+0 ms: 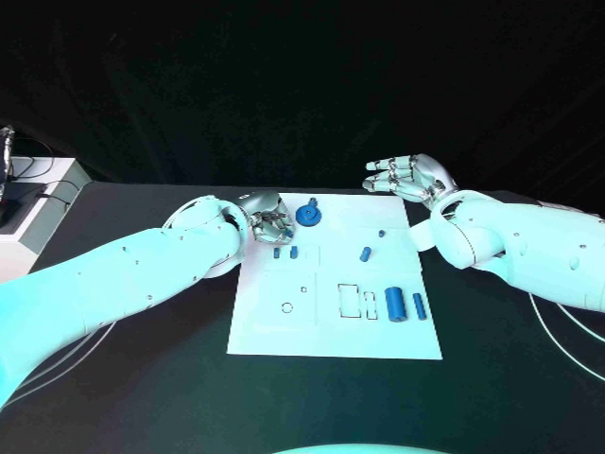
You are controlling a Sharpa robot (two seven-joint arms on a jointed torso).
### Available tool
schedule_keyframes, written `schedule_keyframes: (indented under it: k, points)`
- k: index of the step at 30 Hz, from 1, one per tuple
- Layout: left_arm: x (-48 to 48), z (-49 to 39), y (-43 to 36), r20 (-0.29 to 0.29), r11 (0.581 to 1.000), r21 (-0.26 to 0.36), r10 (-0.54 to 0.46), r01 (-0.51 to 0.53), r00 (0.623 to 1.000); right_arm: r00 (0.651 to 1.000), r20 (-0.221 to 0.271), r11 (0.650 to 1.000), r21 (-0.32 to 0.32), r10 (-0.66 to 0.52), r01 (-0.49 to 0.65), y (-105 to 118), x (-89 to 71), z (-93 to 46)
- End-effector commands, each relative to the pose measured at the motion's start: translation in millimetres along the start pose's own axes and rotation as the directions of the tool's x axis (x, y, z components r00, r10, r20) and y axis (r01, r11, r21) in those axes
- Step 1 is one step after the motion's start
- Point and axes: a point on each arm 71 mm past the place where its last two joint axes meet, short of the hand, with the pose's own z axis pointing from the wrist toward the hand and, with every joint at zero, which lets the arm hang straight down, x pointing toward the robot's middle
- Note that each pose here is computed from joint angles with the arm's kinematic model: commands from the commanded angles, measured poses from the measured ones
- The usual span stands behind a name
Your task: Assemble the parts on the task board
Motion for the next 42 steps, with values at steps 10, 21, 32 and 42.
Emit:
schedule_keyframes:
  k: [10, 21, 32, 42]
  points:
    - [11.9, -1.7, -0.6, -0.045, 1.000, 0.002, 0.002, -0.002, 0.999, 1.000, -0.010, 1.000, -0.018, -0.003, 0.003, 1.6, 0.9, -0.1]
    - [11.0, -2.2, -0.6, -0.033, 1.000, -0.002, -0.006, 0.006, 0.999, 1.000, -0.009, 1.000, -0.017, -0.003, 0.003, 1.4, 0.7, 0.0]
    - [9.2, -5.1, 8.3, -0.041, 1.000, -0.029, -0.004, 0.003, 0.999, 1.000, -0.008, 1.000, -0.014, -0.004, 0.004, 0.8, -0.6, -0.4]
    - [5.6, -12.0, 21.1, -0.046, 0.998, -0.060, -0.005, 0.003, 0.999, 1.000, -0.004, 1.000, -0.010, -0.006, 0.006, -0.4, -3.4, -1.3]
